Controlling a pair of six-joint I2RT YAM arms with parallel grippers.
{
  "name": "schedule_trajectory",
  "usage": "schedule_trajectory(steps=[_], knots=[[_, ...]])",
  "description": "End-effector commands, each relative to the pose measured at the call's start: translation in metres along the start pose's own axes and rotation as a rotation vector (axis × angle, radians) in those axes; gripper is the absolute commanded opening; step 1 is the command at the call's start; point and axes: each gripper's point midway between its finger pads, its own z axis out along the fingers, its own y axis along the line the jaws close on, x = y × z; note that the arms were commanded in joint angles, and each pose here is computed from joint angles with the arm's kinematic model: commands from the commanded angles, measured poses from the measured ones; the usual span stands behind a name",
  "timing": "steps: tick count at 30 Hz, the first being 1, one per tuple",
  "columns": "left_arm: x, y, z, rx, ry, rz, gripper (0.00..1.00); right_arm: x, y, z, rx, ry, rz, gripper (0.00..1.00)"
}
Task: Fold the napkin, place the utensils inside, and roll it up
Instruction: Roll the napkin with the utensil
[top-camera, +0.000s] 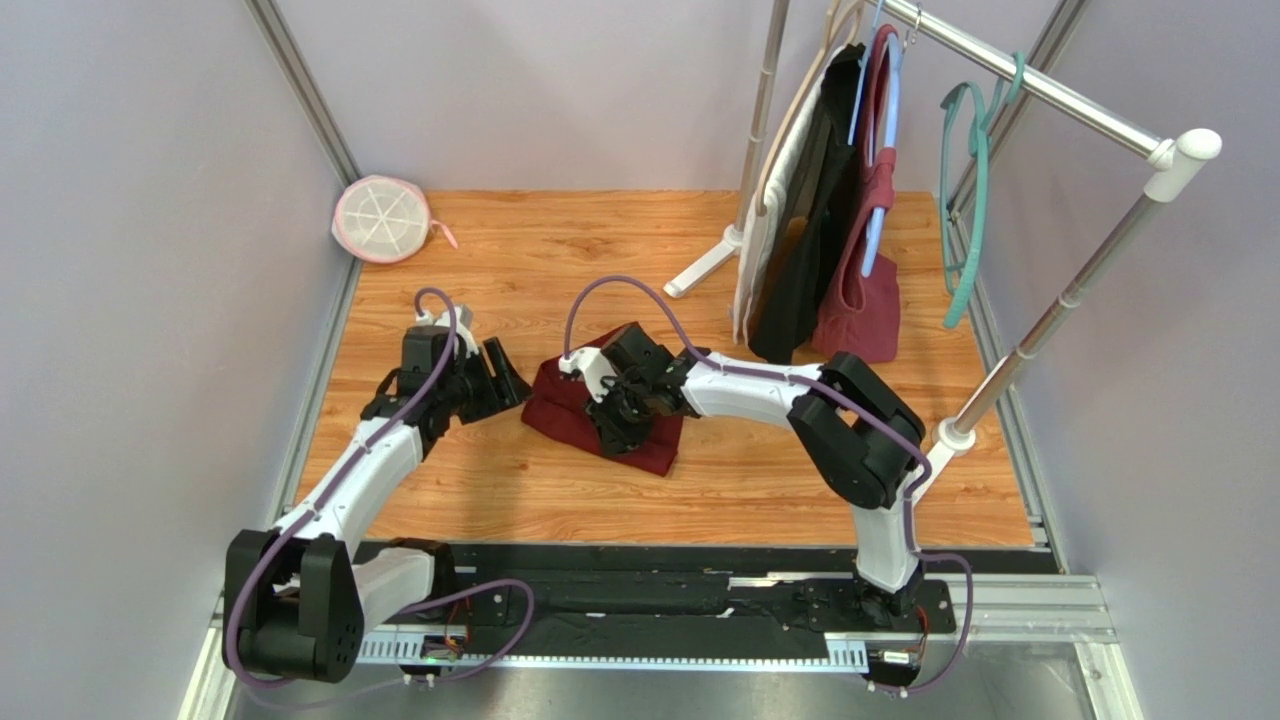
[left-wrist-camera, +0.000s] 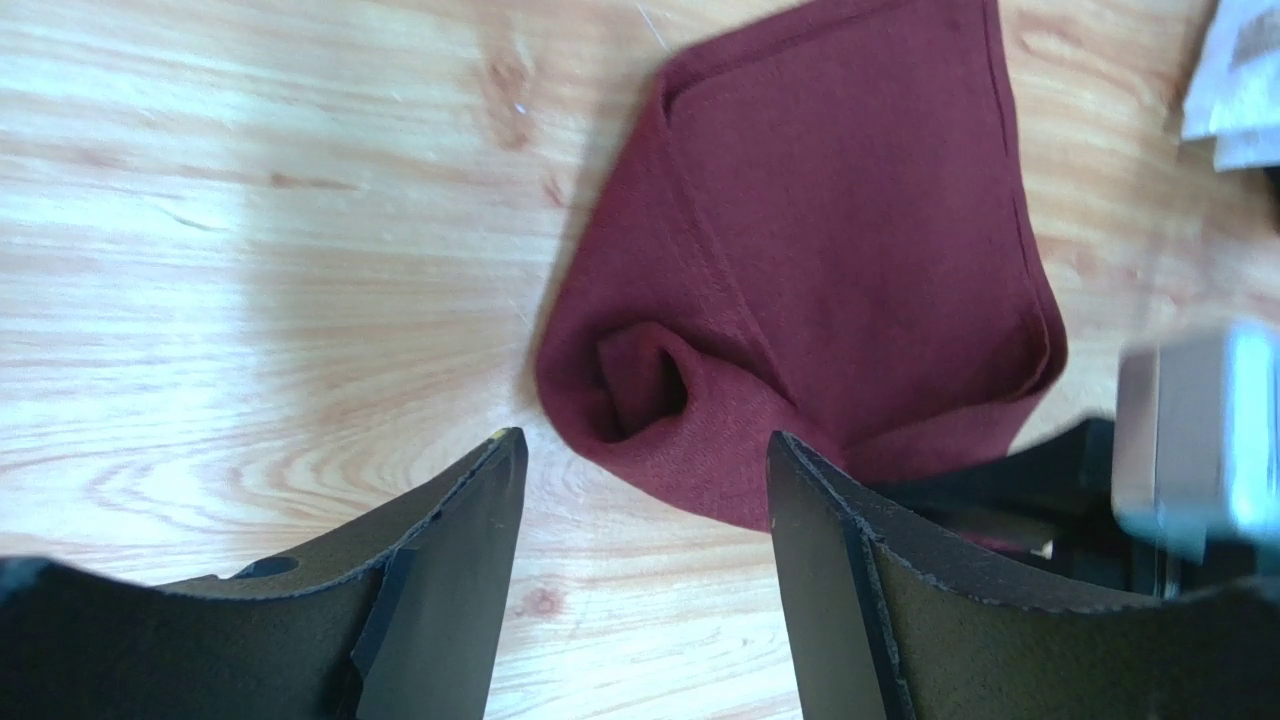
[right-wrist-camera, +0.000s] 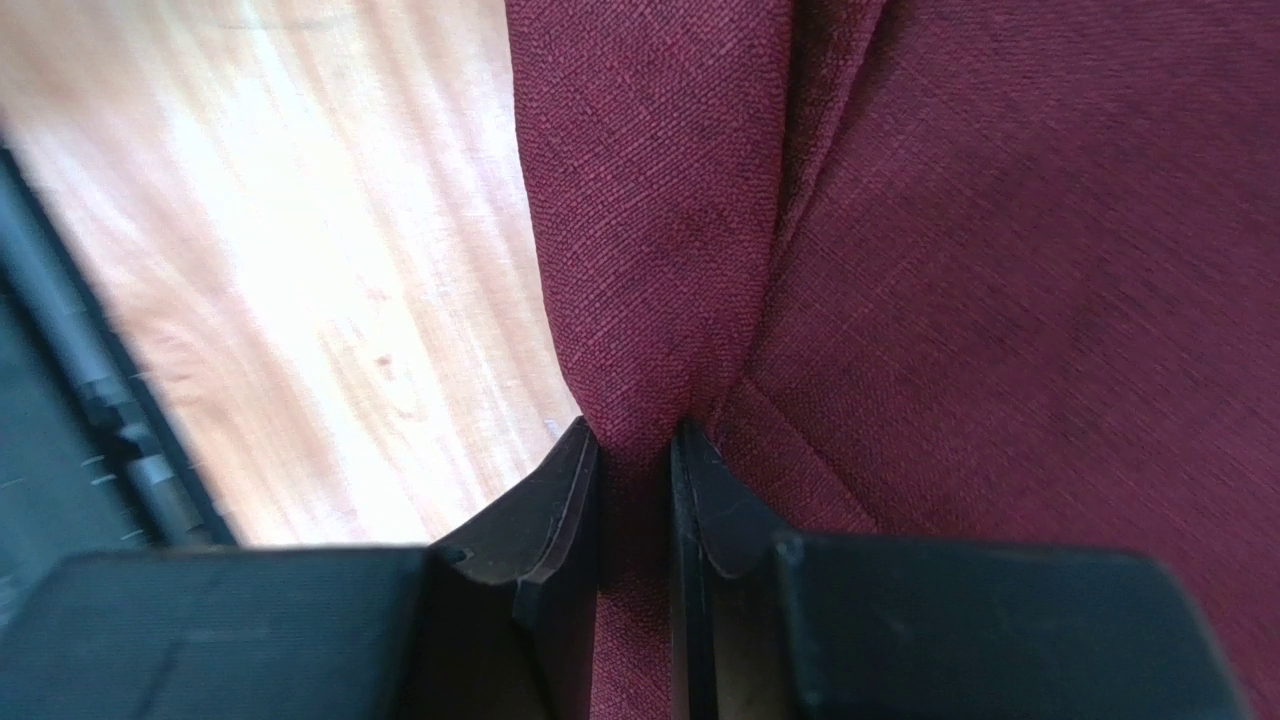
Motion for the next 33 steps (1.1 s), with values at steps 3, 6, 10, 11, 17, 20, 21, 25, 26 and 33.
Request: schedule_trajectory(steps=[3,6,10,11,17,20,21,25,26,33], knots=[[-0.004,-0.025,0.004,0.153,-0.035,0.026,0.68,0.031,0.029,0.006,-0.271,0.159,0.218,0.12],[-0.004,-0.024,0.010,0.150,-0.022,0.029,0.69,0.029,0.027,0.009,-0.326,0.168,0.259,0.12],[0.001,-0.020,0.020,0.132,0.016,0.031,0.69,0.029,0.021,0.012,-0.397,0.178,0.375,0.12],[0.002,-0.020,0.022,0.133,0.020,0.032,0.69,0.027,0.020,0.013,-0.404,0.177,0.379,0.12],[0.007,-0.023,0.033,0.131,0.062,0.049,0.61,0.029,0.012,0.020,-0.437,0.191,0.433,0.12],[0.008,-0.021,0.036,0.113,0.079,0.046,0.28,0.027,0.009,0.018,-0.440,0.184,0.449,0.13],[0.008,-0.018,0.038,0.098,0.083,0.047,0.18,0.025,0.008,0.016,-0.441,0.175,0.448,0.16],[0.011,-0.007,0.041,0.024,0.126,0.034,0.00,0.009,0.008,0.000,-0.414,0.133,0.421,0.32],[0.011,-0.004,0.041,0.009,0.132,0.031,0.00,0.004,0.009,-0.005,-0.408,0.121,0.412,0.36],[0.013,0.005,0.050,-0.069,0.231,0.024,0.00,-0.038,0.003,-0.048,-0.235,-0.015,0.310,0.53]])
